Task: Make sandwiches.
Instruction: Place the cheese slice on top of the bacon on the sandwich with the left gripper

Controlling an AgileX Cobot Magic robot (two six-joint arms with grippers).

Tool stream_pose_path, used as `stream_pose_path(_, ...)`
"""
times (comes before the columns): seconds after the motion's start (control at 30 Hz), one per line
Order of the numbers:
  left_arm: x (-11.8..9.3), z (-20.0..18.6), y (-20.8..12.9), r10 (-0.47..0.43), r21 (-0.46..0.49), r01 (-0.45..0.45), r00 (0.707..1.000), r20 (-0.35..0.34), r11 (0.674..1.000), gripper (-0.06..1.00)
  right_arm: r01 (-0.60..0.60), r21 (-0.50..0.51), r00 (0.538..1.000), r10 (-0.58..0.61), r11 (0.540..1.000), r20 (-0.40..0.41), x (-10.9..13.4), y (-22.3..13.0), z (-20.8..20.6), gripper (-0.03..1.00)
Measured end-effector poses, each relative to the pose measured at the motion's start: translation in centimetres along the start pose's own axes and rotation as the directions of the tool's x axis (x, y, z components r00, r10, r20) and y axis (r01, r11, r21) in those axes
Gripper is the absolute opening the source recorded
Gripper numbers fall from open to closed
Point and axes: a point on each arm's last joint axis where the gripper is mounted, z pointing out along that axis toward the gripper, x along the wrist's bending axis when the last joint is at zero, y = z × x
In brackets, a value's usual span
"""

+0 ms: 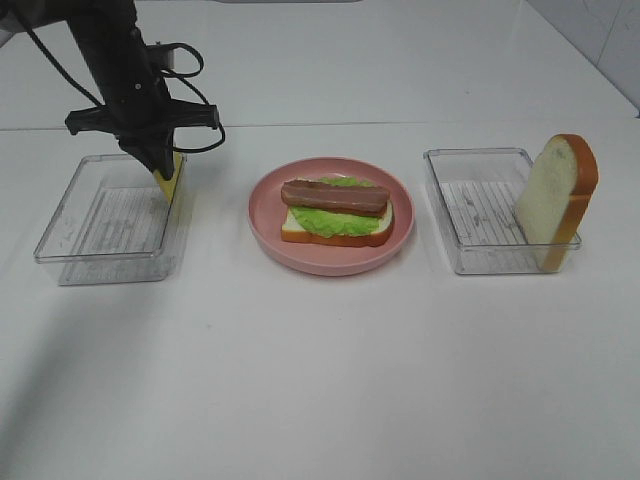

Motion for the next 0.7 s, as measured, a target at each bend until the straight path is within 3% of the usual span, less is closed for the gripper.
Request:
stream_pose_path(0.5,-0.4,-0.6,0.0,0.008,-0.010,-0.008,1.000,0.021,1.000,0.00,0.000,0.000,1.000,0.000,1.000,0.000,0.0,0.0,0.0,0.80)
stream_pose_path(0.7,-2.7,-5.9,-0.4,0.043,-0.109,-0.037,0.998,0.051,0.993,0.00,0.000,0.000,1.000,0.000,1.000,0.000,0.0,0.0,0.0,0.80)
